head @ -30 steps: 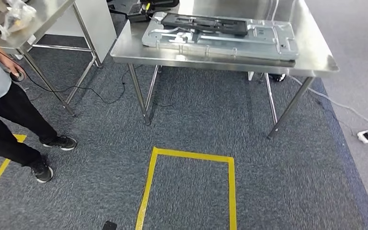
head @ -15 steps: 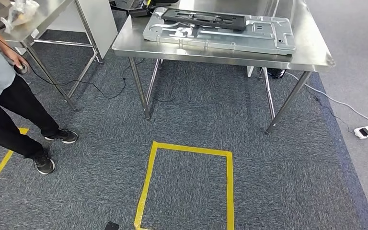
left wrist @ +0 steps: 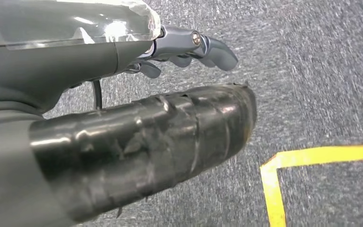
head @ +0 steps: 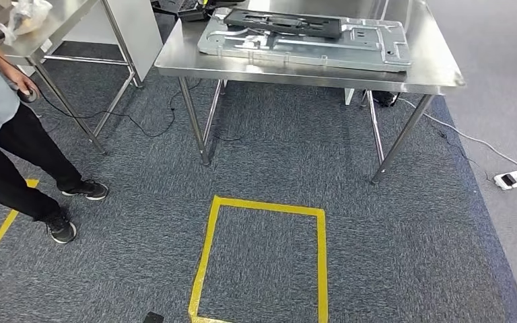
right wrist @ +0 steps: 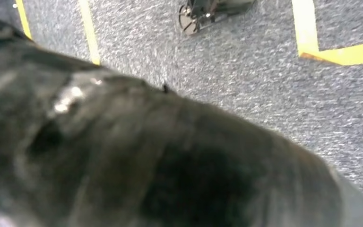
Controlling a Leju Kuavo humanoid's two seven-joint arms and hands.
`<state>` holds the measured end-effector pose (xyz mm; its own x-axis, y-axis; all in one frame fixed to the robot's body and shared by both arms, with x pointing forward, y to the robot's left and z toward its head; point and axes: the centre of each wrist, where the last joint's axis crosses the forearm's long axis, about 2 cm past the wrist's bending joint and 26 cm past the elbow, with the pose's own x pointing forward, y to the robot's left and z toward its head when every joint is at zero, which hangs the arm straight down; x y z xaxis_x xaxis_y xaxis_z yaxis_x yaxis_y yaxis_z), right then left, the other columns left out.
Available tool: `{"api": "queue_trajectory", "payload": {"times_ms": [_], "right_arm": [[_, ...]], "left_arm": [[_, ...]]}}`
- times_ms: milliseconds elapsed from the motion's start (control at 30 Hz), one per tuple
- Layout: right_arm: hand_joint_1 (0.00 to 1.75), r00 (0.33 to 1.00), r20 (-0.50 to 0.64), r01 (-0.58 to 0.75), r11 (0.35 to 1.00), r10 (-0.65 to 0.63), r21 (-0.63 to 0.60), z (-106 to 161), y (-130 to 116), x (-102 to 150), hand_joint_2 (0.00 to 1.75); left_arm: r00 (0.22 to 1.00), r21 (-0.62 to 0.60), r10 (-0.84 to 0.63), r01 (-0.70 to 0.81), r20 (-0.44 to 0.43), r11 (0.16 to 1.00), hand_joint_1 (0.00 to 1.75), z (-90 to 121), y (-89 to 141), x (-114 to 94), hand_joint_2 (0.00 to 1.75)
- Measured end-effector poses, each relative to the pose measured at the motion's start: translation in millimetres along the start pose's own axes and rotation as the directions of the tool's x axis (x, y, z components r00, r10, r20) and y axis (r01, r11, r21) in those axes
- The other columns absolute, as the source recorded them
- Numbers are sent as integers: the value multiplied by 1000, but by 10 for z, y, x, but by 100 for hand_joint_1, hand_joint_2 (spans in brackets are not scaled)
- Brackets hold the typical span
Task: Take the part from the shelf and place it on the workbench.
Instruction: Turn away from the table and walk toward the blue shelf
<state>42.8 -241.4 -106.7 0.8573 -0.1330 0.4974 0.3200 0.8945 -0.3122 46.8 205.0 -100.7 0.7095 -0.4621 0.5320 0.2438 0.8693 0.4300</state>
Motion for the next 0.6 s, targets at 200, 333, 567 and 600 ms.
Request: {"api": "queue_trajectory", "payload": {"times_ms": [200, 333, 567, 600], "right_arm": [[0, 1000, -1, -10, 1000, 10, 9, 0, -1, -2, 0], [0, 1000, -7, -13, 1000, 14, 11, 1, -1, -5, 0], [0, 1000, -15, -25, 1000, 25, 19, 13, 12, -13, 0], [0, 1000, -17, -26, 999, 26, 20, 14, 12, -15, 0]], "left_arm": [[1000, 2, 2, -2, 1, 1000, 0, 1, -1, -1, 0], [1000, 1, 2, -2, -1, 1000, 0, 7, -3, -10, 0], [1000, 5, 5, -5, 0, 1000, 0, 4, -1, -7, 0], [1000, 5, 6, -6, 0, 1000, 0, 5, -4, -5, 0]]}}
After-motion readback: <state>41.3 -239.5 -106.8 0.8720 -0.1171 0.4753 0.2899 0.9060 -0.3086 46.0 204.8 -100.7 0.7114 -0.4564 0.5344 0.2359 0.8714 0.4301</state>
